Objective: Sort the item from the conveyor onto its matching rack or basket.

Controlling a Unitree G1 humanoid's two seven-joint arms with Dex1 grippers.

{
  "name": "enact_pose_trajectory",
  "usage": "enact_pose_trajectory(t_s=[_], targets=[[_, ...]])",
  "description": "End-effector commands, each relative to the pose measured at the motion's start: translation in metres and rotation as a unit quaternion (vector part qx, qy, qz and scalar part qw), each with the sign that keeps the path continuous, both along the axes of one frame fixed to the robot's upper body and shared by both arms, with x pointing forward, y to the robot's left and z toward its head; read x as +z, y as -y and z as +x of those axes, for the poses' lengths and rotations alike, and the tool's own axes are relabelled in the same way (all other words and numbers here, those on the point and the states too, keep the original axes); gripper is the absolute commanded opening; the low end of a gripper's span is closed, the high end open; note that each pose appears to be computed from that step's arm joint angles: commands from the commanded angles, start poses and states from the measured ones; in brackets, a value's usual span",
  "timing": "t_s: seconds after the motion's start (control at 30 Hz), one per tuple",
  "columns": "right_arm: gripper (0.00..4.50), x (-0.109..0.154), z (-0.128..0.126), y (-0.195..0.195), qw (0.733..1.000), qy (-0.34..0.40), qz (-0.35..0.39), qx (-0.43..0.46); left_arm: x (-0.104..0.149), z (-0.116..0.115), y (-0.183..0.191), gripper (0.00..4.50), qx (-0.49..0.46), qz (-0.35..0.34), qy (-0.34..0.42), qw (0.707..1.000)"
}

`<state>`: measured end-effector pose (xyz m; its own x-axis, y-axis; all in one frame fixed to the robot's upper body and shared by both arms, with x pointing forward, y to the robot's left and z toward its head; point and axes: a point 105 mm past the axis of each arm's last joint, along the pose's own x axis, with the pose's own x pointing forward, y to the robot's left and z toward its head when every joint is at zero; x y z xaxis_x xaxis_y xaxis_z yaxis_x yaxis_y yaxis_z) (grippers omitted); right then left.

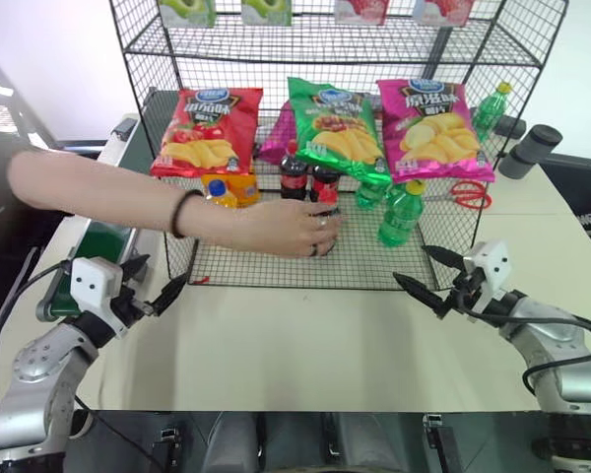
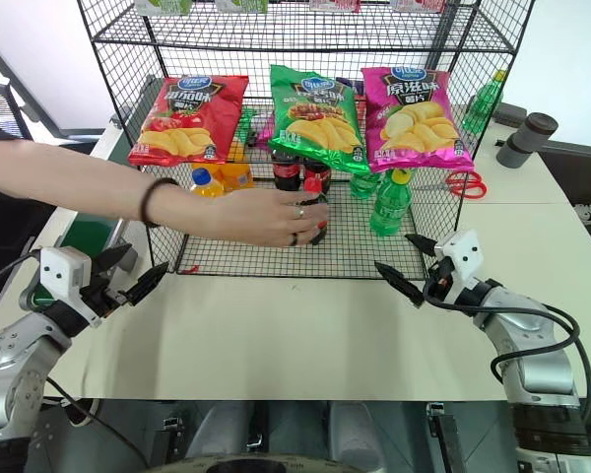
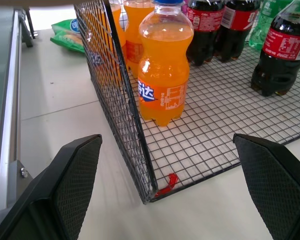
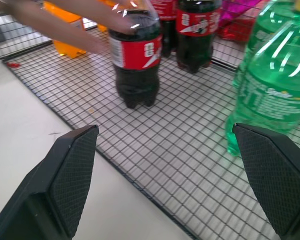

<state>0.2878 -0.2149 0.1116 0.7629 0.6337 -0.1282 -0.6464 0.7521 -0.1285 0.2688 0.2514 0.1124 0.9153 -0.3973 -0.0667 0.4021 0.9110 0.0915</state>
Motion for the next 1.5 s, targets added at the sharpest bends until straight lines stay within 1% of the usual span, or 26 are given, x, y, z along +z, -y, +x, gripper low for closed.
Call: enact_pose_trajectory(t_s=[0.03,0.37,0.8,1.07,1.27,1.5], targets=[[4.46,0.013,-0.002,-0.006,1.0,0.024,0.008,0.009,0.01,0.001,-0.005,4.5,0.007,0.008,0.024,1.0],[4.46,0.01,-0.003,-0.01,1.0,0.023,0.009,0.018,0.012,0.004,-0.006,4.5,0.006,0.012,0.034,0.999],[4.46,0.011,0.0,-0.02,0.999,0.024,0.01,0.036,0.013,-0.002,-0.01,4.5,0.016,0.011,0.038,0.999],[4.46,0.019,0.001,-0.04,0.997,0.038,0.023,0.062,0.02,-0.001,-0.029,4.5,0.076,-0.012,0.059,0.995],[4.46,0.026,0.0,-0.069,0.994,0.051,0.04,0.09,0.023,-0.002,-0.068,4.5,0.191,-0.039,0.085,0.977],[4.46,0.026,0.002,-0.084,0.992,0.058,0.048,0.099,0.021,0.0,-0.079,4.5,0.228,-0.039,0.087,0.969]])
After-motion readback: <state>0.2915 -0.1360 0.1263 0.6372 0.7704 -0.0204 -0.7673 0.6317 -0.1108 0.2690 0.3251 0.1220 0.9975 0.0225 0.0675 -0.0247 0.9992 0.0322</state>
